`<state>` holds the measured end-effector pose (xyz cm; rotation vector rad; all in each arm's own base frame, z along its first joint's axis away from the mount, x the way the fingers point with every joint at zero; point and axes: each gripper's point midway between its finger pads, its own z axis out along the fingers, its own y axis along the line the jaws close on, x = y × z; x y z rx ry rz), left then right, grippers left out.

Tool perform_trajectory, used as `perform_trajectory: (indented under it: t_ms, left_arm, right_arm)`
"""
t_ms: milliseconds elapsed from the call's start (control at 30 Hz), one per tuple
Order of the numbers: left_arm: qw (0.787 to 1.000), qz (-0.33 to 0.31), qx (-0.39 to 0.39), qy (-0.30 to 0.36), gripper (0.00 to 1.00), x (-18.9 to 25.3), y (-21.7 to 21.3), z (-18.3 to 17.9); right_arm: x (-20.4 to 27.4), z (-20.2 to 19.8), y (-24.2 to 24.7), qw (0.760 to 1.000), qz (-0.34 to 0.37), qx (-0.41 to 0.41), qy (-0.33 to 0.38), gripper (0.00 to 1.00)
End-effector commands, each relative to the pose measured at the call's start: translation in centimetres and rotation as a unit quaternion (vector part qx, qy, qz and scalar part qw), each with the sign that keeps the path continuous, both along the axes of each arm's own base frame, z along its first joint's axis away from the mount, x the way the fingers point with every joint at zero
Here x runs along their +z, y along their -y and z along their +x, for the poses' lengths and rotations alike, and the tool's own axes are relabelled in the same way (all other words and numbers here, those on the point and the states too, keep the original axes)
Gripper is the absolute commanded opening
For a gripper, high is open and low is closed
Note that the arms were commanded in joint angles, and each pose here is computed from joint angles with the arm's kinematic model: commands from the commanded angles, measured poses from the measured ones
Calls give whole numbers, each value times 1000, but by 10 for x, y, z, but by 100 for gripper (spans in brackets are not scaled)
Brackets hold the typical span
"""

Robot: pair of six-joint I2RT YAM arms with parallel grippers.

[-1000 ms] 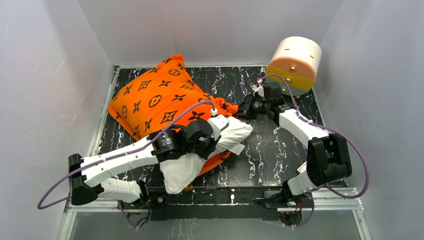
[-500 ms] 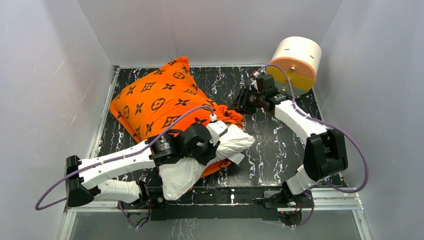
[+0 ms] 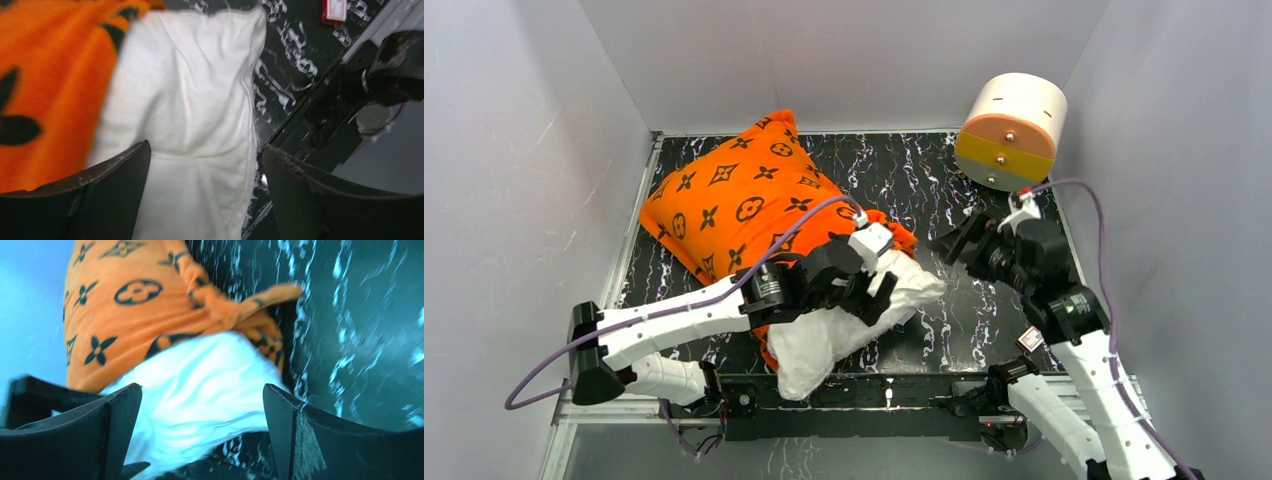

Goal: Remove the pillowcase from the pillow
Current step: Remove the pillow from the pillowcase.

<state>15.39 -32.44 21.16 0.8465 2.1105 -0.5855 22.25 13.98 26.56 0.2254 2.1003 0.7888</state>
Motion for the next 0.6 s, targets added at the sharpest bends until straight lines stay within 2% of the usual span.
perform_trajectory:
  t_ms: [0, 67, 133, 233, 400, 467, 567]
  left_arm:
    - [996, -68, 13, 59, 89, 70, 27, 23]
    - [994, -83, 3, 69, 97, 94, 27, 21]
    - [992, -99, 1, 78, 98, 119, 22, 19]
    - [990, -84, 48, 100, 98, 138, -4, 28]
    - [976, 31, 165, 137, 98, 121, -65, 54]
    - [968, 78, 198, 132, 98, 105, -81, 61]
    - [955, 143, 238, 109, 98, 83, -98, 71]
  right_arm:
    - [-34, -31, -29, 985, 143, 19, -95, 99]
    - [-32, -34, -44, 973, 206, 46, -94, 99]
    - [-35, -38, -56, 960, 244, 70, -116, 99]
    - [-54, -43, -61, 956, 229, 66, -172, 99]
    - [-76, -61, -65, 954, 205, 60, -211, 99]
    - [-97, -72, -67, 947, 184, 57, -258, 99]
    - [-107, -90, -81, 942, 165, 81, -279, 99]
